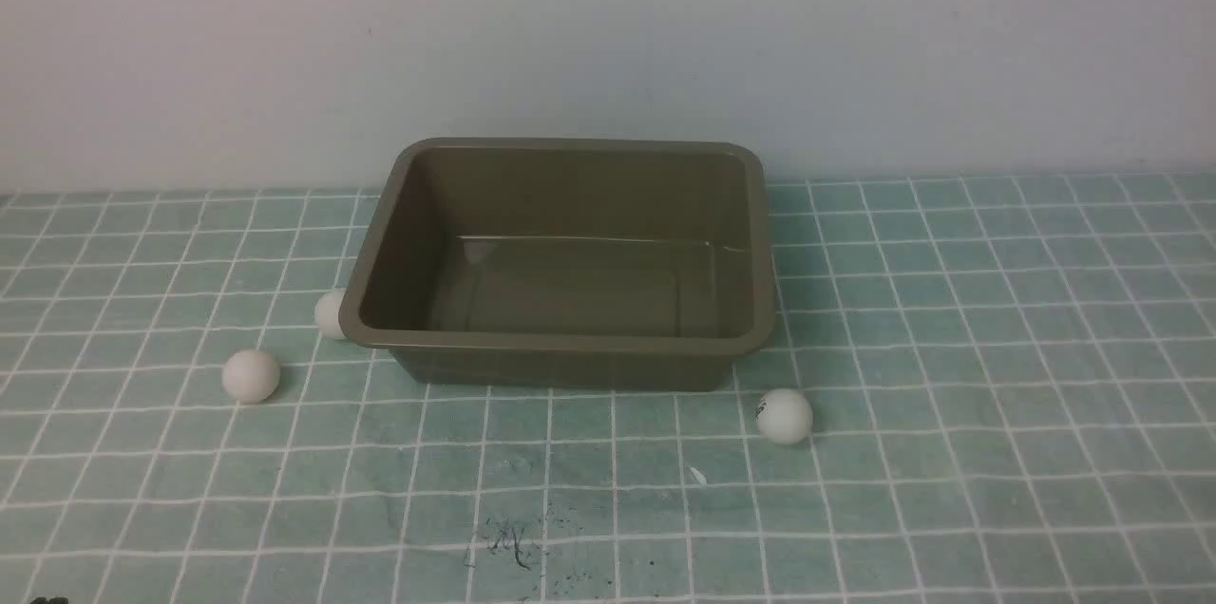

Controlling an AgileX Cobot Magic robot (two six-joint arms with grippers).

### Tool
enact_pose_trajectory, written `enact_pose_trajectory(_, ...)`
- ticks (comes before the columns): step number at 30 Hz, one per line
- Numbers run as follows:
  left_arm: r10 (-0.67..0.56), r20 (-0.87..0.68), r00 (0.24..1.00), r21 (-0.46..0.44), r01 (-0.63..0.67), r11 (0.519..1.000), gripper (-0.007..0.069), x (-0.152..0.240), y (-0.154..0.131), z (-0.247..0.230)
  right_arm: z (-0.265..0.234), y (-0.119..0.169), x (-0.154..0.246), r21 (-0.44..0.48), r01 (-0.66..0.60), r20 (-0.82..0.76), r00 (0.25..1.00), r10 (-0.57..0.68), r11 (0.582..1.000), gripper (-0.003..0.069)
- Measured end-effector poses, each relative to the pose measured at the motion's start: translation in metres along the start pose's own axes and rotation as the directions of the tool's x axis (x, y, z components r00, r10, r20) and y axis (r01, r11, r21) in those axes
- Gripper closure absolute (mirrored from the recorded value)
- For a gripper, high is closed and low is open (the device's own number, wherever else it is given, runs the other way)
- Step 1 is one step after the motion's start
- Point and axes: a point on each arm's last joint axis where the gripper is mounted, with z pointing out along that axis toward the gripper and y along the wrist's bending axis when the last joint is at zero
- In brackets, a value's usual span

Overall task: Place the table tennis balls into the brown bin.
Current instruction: 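Reach for and grasp a ping pong ball on the table beside the basket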

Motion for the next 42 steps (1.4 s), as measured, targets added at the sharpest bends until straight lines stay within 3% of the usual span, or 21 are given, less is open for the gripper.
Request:
enact_pose_trajectory(19, 0.002, 0.004, 1.000, -0.001, -0.002, 1.000, 0.0630, 0.000, 0.000, 0.000, 0.000, 0.000, 0.000, 0.000, 0.000, 0.000, 1.000, 0.000, 1.000, 0.0673)
enact_pose_trajectory(21, -0.058, 0.047, 0.997, 0.052, 0.056, 0.997, 0.0630, -0.004, -0.001, 0.000, 0.000, 0.000, 0.000, 0.000, 0.000, 0.000, 1.000, 0.000, 1.000, 0.0673)
enact_pose_trajectory(23, -0.152, 0.094, 0.984, 0.037, 0.149, 0.988, 0.0630, -0.008, -0.002, 0.000, 0.000, 0.000, 0.000, 0.000, 0.000, 0.000, 1.000, 0.000, 1.000, 0.0673)
enact_pose_trajectory(24, -0.257, 0.165, 0.952, 0.106, 0.242, 0.964, 0.0630, -0.016, -0.002, -0.001, 0.000, 0.000, 0.000, 0.000, 0.000, 0.000, 1.000, 0.000, 1.000, 0.0673)
enact_pose_trajectory(25, -0.288, 0.202, 0.936, 0.080, 0.278, 0.957, 0.0630, -0.019, -0.002, -0.002, 0.000, 0.000, 0.000, 0.000, 0.000, 0.000, 1.000, 0.000, 1.000, 0.0673)
enact_pose_trajectory(28, -0.420, 0.380, 0.824, 0.131, 0.402, 0.906, 0.0630, -0.035, 0.005, -0.007, 0.000, 0.000, 0.000, 0.000, 0.001, 0.000, 1.000, -0.001, 1.000, 0.0673)
enact_pose_trajectory(31, -0.503, 0.613, 0.610, 0.197, 0.498, 0.844, 0.0630, -0.058, 0.017, -0.022, 0.000, 0.000, 0.000, 0.001, 0.003, 0.001, 1.000, -0.003, 1.000, 0.0673)
enact_pose_trajectory(33, -0.490, 0.691, 0.532, 0.229, 0.482, 0.846, 0.0630, -0.079, 0.019, -0.037, 0.000, 0.000, -0.002, -0.004, -0.024, 0.028, 0.999, 0.024, 1.000, 0.0673)
enact_pose_trajectory(35, -0.470, 0.705, 0.531, 0.245, 0.439, 0.864, 0.0630, -0.104, 0.016, -0.050, 0.001, 0.001, -0.004, -0.024, -0.110, 0.067, 0.992, 0.111, 0.994, 0.0673)
enact_pose_trajectory(36, -0.455, 0.680, 0.575, 0.244, 0.408, 0.880, 0.0630, -0.121, 0.012, -0.055, 0.000, 0.002, -0.007, -0.046, -0.196, 0.100, 0.975, 0.200, 0.979, 0.0673)
enact_pose_trajectory(37, -0.437, 0.590, 0.679, 0.231, 0.376, 0.897, 0.0630, -0.139, 0.006, -0.055, 0.000, 0.003, -0.013, -0.086, -0.332, 0.151, 0.928, 0.342, 0.939, 0.0673)
enact_pose_trajectory(38, -0.433, 0.584, 0.687, 0.235, 0.367, 0.900, 0.0630, -0.147, 0.005, -0.058, -0.001, 0.003, -0.014, -0.092, -0.354, 0.157, 0.918, 0.365, 0.930, 0.0673)
enact_pose_trajectory(39, -0.400, 0.443, 0.802, 0.205, 0.343, 0.917, 0.0630, -0.163, -0.001, -0.049, -0.002, 0.002, -0.019, -0.141, -0.509, 0.184, 0.829, 0.528, 0.849, 0.0673)
enact_pose_trajectory(40, -0.382, 0.347, 0.857, 0.195, 0.333, 0.923, 0.0630, -0.172, -0.004, -0.046, -0.002, 0.002, -0.020, -0.158, -0.559, 0.191, 0.792, 0.581, 0.814, 0.0673)
enact_pose_trajectory(42, -0.309, -0.024, 0.951, 0.127, 0.310, 0.942, 0.0630, -0.186, -0.010, -0.011, -0.003, 0.000, -0.024, -0.207, -0.691, 0.201, 0.662, 0.722, 0.692, 0.0673)
